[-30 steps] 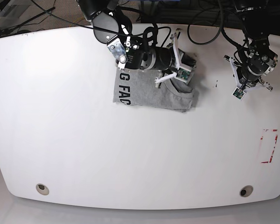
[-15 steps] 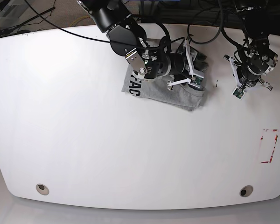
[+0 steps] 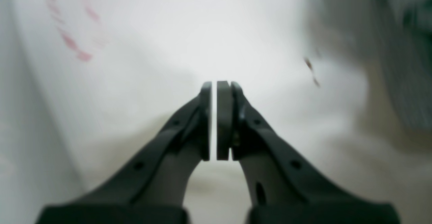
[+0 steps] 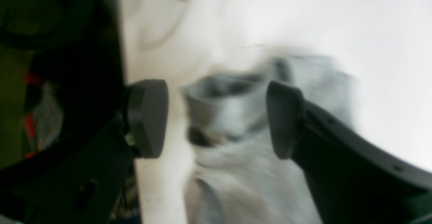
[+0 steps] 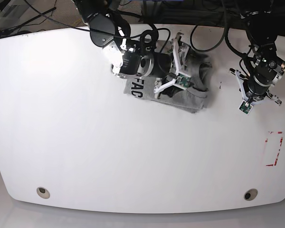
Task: Fold the T-shirt properly
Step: 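Grasp the shirt with both grippers and spread it flat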
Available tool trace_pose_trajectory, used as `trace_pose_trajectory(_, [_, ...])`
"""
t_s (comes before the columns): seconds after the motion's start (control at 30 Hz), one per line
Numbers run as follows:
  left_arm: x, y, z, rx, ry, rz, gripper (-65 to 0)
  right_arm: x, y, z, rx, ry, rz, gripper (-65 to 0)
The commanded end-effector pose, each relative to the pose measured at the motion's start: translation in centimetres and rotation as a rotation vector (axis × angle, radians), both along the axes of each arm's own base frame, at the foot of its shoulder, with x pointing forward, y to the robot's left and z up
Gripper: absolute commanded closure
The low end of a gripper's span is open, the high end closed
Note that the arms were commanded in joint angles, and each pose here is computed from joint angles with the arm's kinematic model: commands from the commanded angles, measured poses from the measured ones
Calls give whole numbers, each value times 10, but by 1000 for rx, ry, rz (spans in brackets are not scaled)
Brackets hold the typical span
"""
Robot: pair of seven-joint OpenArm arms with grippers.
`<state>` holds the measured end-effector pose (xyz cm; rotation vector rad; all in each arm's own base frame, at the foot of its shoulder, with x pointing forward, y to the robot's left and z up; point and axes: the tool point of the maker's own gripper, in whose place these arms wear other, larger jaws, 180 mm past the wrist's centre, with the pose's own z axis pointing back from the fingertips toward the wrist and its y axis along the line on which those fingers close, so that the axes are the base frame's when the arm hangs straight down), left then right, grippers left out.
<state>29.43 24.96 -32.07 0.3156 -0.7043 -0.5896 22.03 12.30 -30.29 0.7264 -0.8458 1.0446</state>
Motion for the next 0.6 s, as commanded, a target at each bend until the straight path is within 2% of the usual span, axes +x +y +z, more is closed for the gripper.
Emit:
trace_pose_trajectory(0.0, [14,-13,18,-12,-67,-30,-6,21,-17,16,81,0,-79,-422])
trace_pose_trajectory(0.13, [19,-52,14,-43,-63,-126,-6,44,-58,7,100,53,-187,-422])
trace_pose_trajectory(0.3, [14,-101,3,-77,-31,-253,-4,69,-90,-13,76,106,-278,-420])
trace_pose_trajectory(0.4, [4,-132,-3,-129,-15,-301,-4,74,-103,-34,25,147,-290,-350])
trace_pose_trajectory(0.47, [-4,-149,-10,-160,7,-323,-4,77,-112,-52,-7,195,-303,-263])
trace_pose_trajectory(0.57, [-15,-168,-17,-171,36,-374,-4,83,-120,-71,-13,244,-329,-189])
